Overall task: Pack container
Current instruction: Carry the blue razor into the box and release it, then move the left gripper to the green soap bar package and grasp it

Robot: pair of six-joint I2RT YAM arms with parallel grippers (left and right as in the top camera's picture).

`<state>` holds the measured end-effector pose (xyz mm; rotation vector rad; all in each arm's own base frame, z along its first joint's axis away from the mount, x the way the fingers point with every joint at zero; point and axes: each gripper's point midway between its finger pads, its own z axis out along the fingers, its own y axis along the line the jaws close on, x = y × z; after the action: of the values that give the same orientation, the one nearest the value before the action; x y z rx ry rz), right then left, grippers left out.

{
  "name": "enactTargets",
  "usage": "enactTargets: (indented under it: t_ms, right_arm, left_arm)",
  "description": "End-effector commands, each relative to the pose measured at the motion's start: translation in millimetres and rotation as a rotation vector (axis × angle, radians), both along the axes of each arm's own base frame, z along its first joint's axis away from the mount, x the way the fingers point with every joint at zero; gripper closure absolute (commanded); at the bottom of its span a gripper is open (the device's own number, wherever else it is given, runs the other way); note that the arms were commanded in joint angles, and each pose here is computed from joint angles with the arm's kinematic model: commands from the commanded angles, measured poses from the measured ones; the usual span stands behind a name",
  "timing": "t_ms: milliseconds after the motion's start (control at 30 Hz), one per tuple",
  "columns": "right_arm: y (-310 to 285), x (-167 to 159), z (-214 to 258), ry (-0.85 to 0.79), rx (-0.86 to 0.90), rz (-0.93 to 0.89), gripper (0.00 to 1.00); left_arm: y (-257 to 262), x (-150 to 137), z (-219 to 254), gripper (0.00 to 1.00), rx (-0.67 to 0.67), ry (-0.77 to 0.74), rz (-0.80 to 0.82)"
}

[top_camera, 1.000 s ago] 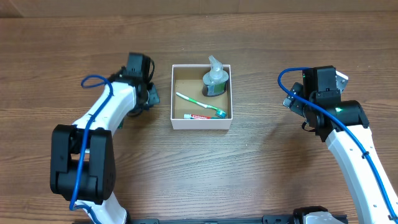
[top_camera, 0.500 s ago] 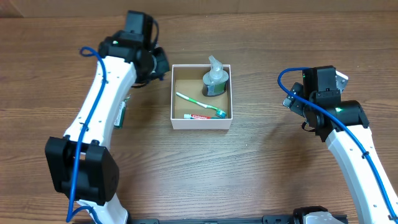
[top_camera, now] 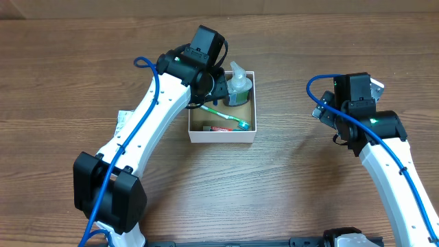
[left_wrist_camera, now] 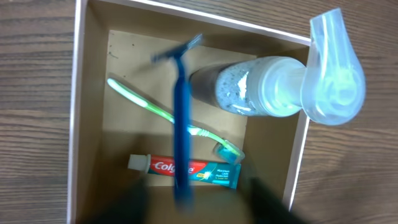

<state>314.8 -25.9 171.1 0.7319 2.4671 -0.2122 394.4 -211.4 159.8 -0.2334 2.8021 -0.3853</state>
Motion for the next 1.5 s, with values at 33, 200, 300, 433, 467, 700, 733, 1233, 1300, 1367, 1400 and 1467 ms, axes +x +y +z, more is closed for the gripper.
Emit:
enactTargets:
  t_ms: [33,200,300,433,467,700,733,1233,1300,1367,1400,1467]
  right_arm:
    - [-0.9,2.4,8.3,-0.03,-0.001,-0.007,0.0]
    - [-0.9,2.4,8.3,-0.03,-0.001,-0.006,0.0]
    - [-0.9,2.4,8.3,-0.03,-0.001,-0.007,0.0]
    - [-0.9,2.4,8.3,-0.03,-0.001,-0.007,0.0]
    - [-0.9,2.4,8.3,-0.03,-0.001,-0.006,0.0]
    - [-0.9,2.3,8.3,-0.03,-0.001,-0.007,0.0]
    - [-0.9,2.4,8.3,-0.03,-0.001,-0.007,0.0]
    - [-0.9,2.4,8.3,-0.03,-0.001,-0.007,0.0]
    - [-0.9,2.4,8.3,-0.03,-0.001,-0.006,0.0]
    - [-0.9,2.4,8.3,-0.03,-0.001,-0.007,0.0]
    - [-0.9,2.4,8.3,-0.03,-0.001,-0.007,0.0]
    - [-0.9,2.4,8.3,-0.03,-0.001,-0.007,0.0]
  left_arm:
    - [7.0,6.4,3.6,0.32,0.018,-0.015,0.03]
    - [46.2,9.0,-0.5,0.05,0.084,0.018,0.064]
    - [100.6,0.0,-8.4,0.0,0.163,0.111,0.153]
    - [179.2,-11.5,-11.7,0.0,0.327,0.187,0.249]
    - [198.8,-14.1,-11.2,0.0,0.366,0.2,0.271]
    - [260.3,-24.9,-24.9,0.0,0.412,0.263,0.279]
    - [267.3,-28.6,-31.2,0.0,0.417,0.279,0.266]
    - [256.0,-45.5,-132.3,0.0,0.247,0.239,-0.137]
    - [256.9,-41.3,-133.3,0.0,0.251,0.22,-0.137]
    - [257.2,-36.6,-133.9,0.0,0.257,0.198,-0.144]
    - [257.6,-35.0,-134.7,0.0,0.261,0.19,-0.151]
    - [257.7,-33.8,-136.2,0.0,0.266,0.182,-0.168]
